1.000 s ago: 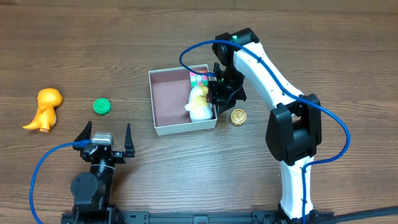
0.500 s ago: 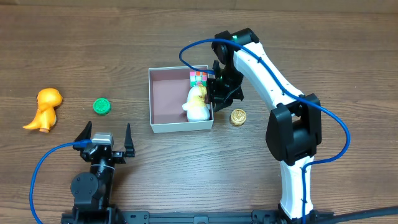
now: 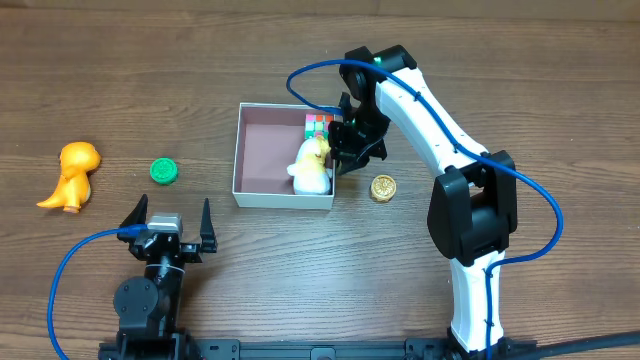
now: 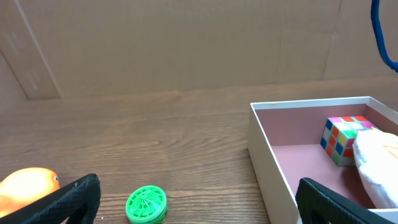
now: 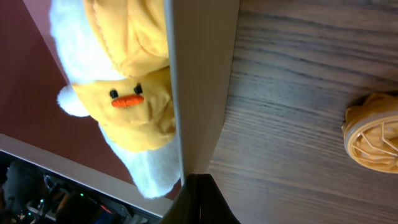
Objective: Pack container
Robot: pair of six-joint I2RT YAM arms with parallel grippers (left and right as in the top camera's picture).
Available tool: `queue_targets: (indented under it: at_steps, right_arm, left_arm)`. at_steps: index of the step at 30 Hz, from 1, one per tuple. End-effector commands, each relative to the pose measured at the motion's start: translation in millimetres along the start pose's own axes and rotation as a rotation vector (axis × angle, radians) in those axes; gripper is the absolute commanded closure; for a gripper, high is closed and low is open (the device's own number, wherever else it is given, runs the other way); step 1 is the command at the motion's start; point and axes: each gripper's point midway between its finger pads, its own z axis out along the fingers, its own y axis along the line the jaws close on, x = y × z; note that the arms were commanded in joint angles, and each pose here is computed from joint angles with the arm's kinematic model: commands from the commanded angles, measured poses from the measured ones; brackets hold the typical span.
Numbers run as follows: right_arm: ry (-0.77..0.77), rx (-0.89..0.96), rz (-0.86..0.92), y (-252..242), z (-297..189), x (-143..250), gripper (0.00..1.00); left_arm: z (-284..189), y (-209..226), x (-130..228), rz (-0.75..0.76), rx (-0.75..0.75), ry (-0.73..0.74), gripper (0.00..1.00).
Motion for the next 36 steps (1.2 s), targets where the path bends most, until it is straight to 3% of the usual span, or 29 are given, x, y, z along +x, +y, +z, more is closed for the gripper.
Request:
queue_targets:
  at_steps: [1,6,17,27,36]
  right_arm:
    - [-0.016,0.006,0.013,1,-1,-1,0.96]
    - [-0.043,0.102,0.022,-18,-3,-5,0.96]
    - [-0.127,0.091,0.062,-55,-23,-33,0.96]
    - [-0.347,0.036,-0.034,-37,-34,-87,0.96]
    - [-0.403,0.015,-0.075,-25,-37,-99,0.96]
  left_arm:
    - [0,-1,1,0.015,0.009,0.000,0.00]
    - [0,-1,1,0.015,0.009,0.000,0.00]
    - [0,-1,1,0.015,0.009,0.000,0.00]
    - [0,-1,1,0.015,0.009,0.000,0.00]
    - [0,-1,1,0.015,0.009,0.000,0.00]
